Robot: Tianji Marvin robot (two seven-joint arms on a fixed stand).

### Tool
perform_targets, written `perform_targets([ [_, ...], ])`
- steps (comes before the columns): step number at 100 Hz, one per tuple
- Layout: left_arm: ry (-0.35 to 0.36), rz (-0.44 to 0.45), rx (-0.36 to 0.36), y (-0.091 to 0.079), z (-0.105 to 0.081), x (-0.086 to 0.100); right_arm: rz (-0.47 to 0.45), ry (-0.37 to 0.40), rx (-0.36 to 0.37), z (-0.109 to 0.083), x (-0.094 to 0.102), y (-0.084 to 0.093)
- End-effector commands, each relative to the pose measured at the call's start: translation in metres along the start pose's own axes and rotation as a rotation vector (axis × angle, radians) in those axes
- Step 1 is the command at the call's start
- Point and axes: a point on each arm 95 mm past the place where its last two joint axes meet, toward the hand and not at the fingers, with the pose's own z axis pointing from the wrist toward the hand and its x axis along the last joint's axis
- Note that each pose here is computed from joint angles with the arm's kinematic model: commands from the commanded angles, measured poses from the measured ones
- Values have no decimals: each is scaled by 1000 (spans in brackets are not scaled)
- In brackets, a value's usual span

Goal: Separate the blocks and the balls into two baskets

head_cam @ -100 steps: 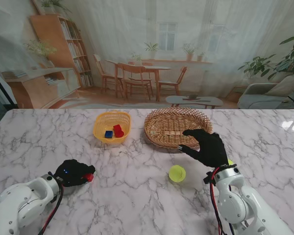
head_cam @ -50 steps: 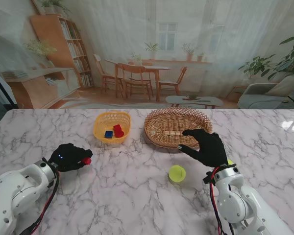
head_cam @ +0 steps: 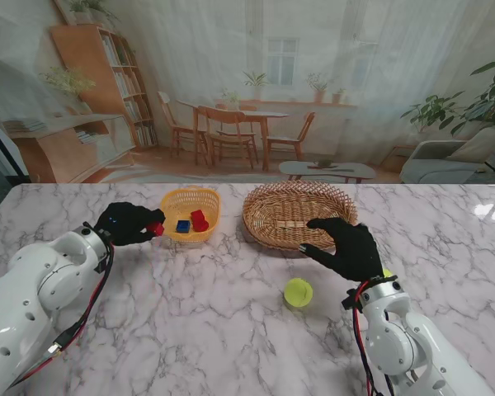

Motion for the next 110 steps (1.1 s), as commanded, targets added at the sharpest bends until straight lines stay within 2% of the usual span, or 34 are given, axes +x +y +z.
perform_targets([
  [1, -9, -3, -4, -6, 11, -1, 1, -7, 3, -1, -1, -2],
  [18, -33, -14, 21, -11, 37, -3, 2, -7, 3, -1, -1, -2],
  [36, -63, -22, 3, -11, 65, -3, 1, -8, 9, -1, -1, -3],
  [55, -87, -44, -30, -5, 85, -2, 1, -8, 6, -1, -2, -2],
  [85, -126, -48, -73, 2, 103, -4, -2, -5, 10, 0, -2, -3],
  [94, -139, -37, -106, 5, 104, -6, -3, -4, 9, -1, -2, -2],
  [110, -138, -19, -120, 7, 102, -8, -1, -6, 2, -1, -3, -2],
])
